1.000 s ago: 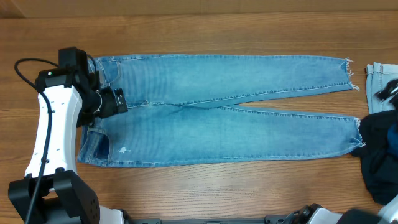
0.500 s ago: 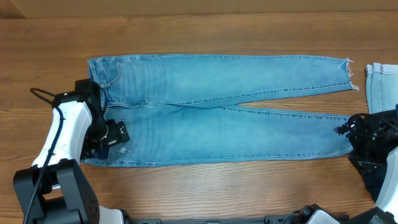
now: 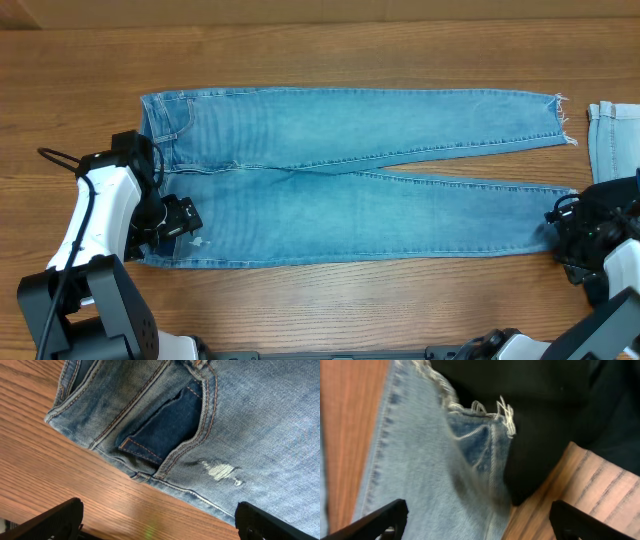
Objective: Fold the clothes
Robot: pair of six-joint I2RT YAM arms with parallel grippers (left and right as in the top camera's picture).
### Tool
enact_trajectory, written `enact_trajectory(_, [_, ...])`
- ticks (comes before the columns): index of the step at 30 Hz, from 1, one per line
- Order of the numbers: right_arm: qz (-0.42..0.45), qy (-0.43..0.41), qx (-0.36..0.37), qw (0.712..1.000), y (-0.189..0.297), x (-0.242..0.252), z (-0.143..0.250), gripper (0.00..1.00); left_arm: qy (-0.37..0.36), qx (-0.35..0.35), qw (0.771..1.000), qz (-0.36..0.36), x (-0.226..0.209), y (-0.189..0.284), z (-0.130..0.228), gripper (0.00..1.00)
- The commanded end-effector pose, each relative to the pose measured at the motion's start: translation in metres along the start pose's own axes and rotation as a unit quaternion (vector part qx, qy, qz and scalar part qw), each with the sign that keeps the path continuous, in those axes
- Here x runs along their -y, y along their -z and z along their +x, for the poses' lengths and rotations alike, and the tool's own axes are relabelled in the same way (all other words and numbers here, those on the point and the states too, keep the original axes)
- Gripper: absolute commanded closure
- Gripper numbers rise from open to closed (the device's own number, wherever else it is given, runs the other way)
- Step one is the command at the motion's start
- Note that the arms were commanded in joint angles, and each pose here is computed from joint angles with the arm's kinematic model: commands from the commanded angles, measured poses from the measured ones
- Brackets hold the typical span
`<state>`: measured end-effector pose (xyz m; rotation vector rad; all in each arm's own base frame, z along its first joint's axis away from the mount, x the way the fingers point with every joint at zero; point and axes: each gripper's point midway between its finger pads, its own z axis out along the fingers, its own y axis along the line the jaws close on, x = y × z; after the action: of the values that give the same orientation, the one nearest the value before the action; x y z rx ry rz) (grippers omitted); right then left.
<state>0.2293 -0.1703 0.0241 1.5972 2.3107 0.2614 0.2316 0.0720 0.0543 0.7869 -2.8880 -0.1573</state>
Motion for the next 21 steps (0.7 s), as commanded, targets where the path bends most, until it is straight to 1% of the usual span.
enact_trajectory(1, [0.010,-0.011,-0.026,1.000,-0.019,0.008,0.007,0.22,0.009,0.000,1.000,-0.006,-0.004,0.000,0.002,0.00])
enact_trajectory(2, [0.006,-0.012,-0.032,0.999,-0.022,0.007,0.008,0.42,0.009,0.000,1.000,-0.006,-0.004,0.000,0.002,0.00])
enact_trajectory(3, [0.007,-0.013,-0.035,0.999,-0.022,0.008,0.009,0.91,0.009,-0.001,1.000,-0.006,-0.004,0.000,0.003,0.00])
enact_trajectory(4, [0.002,-0.013,-0.039,0.999,-0.022,0.006,0.011,0.96,0.009,-0.002,1.000,-0.007,-0.004,0.000,0.003,0.00])
enact_trajectory(6, [-0.010,-0.016,-0.053,0.998,-0.021,0.002,0.016,0.96,0.008,-0.005,1.000,-0.007,-0.005,0.000,0.005,0.00])
enact_trajectory(7, [-0.011,-0.017,-0.058,0.998,-0.019,0.001,0.018,0.96,0.008,-0.008,1.000,-0.006,-0.004,0.000,0.006,0.12])
enact_trajectory(8, [-0.010,-0.018,-0.062,0.998,-0.017,0.001,0.018,0.96,0.008,-0.009,1.000,-0.005,-0.005,0.002,0.008,0.16])
enact_trajectory(10, [-0.008,-0.017,-0.065,0.998,-0.015,0.000,0.018,0.96,0.015,0.003,1.000,-0.001,-0.005,0.007,0.007,0.16])
enact_trajectory(12, [-0.008,-0.017,-0.064,0.998,-0.015,0.000,0.018,0.96,0.049,0.032,0.998,0.007,-0.013,0.022,0.007,0.13])
enact_trajectory(14, [-0.010,-0.016,-0.061,0.998,-0.015,-0.001,0.016,0.96,0.081,0.052,0.995,0.000,-0.028,0.034,0.010,0.04])
enact_trajectory(16, [-0.011,-0.015,-0.057,0.998,-0.016,-0.002,0.014,0.96,0.107,0.066,0.992,-0.018,-0.045,0.044,0.016,0.00])
enact_trajectory(18, [-0.013,-0.012,-0.054,0.998,-0.016,-0.002,0.013,0.96,0.121,0.066,0.990,-0.013,-0.050,0.044,0.019,0.00])
enact_trajectory(21, [-0.012,-0.012,-0.052,0.998,-0.016,-0.002,0.012,0.96,0.124,0.055,0.991,-0.007,-0.048,0.026,0.023,0.00])
